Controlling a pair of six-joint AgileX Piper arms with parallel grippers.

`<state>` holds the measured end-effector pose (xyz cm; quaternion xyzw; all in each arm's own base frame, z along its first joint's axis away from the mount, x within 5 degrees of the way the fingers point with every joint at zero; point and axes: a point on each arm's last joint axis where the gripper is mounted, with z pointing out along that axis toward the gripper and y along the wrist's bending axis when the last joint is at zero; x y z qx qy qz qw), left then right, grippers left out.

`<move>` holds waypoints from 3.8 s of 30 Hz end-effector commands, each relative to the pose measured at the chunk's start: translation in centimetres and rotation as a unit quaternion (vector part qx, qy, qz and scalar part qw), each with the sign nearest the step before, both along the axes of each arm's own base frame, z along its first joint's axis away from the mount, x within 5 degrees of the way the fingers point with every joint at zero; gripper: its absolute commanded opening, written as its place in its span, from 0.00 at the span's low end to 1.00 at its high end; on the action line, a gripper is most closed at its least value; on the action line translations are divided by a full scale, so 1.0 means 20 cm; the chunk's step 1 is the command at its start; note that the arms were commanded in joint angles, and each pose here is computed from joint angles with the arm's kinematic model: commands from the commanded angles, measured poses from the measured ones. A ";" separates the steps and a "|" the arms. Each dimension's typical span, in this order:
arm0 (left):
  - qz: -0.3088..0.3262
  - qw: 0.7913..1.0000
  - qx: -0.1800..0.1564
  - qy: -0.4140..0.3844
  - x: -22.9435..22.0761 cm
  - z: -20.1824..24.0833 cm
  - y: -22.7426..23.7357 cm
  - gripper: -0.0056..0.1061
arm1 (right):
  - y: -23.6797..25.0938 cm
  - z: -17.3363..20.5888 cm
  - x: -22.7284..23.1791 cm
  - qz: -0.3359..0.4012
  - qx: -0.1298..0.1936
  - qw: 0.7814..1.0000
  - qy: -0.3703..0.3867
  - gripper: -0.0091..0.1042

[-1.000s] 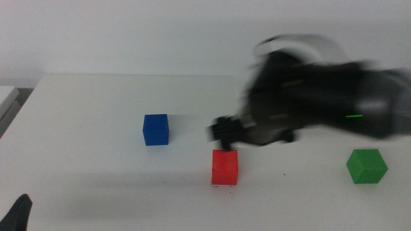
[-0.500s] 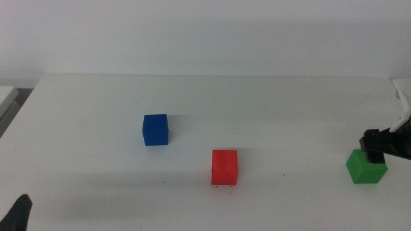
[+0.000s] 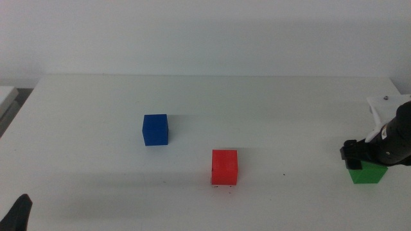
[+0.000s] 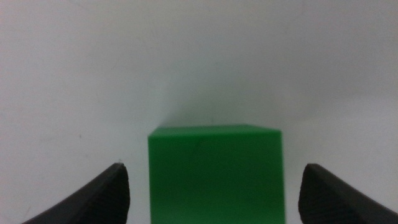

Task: Stack red cubes first, then green, then blue cubes in a specific spot.

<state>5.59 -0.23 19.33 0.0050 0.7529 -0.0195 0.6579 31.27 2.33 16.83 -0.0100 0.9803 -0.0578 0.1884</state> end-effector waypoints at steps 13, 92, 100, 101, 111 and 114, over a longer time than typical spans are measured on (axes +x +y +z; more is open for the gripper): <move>0.002 1.000 -0.004 -0.008 0.00 0.01 0.00 0.89 | 0.39 0.33 0.00 -0.090 -0.030 0.995 -0.012 0.21; 0.002 1.000 0.017 -0.003 0.00 0.00 0.00 0.89 | 0.33 1.12 -1.06 0.284 0.168 0.883 -0.333 0.90; -0.005 0.981 -0.050 0.189 0.16 0.46 -0.02 0.89 | 0.33 1.12 -1.06 0.284 0.168 0.883 -0.333 0.90; -0.005 0.974 -0.069 0.216 0.21 0.54 -0.03 0.89 | 0.33 1.12 -1.06 0.284 0.168 0.883 -0.333 0.90; -0.027 0.895 -0.088 0.437 0.86 0.75 -0.16 0.89 | 0.33 1.12 -1.06 0.285 0.166 0.883 -0.334 0.90; -0.021 0.884 -0.077 0.461 1.08 0.72 -0.29 0.89 | 0.33 1.12 -1.06 0.285 0.166 0.883 -0.334 0.90</move>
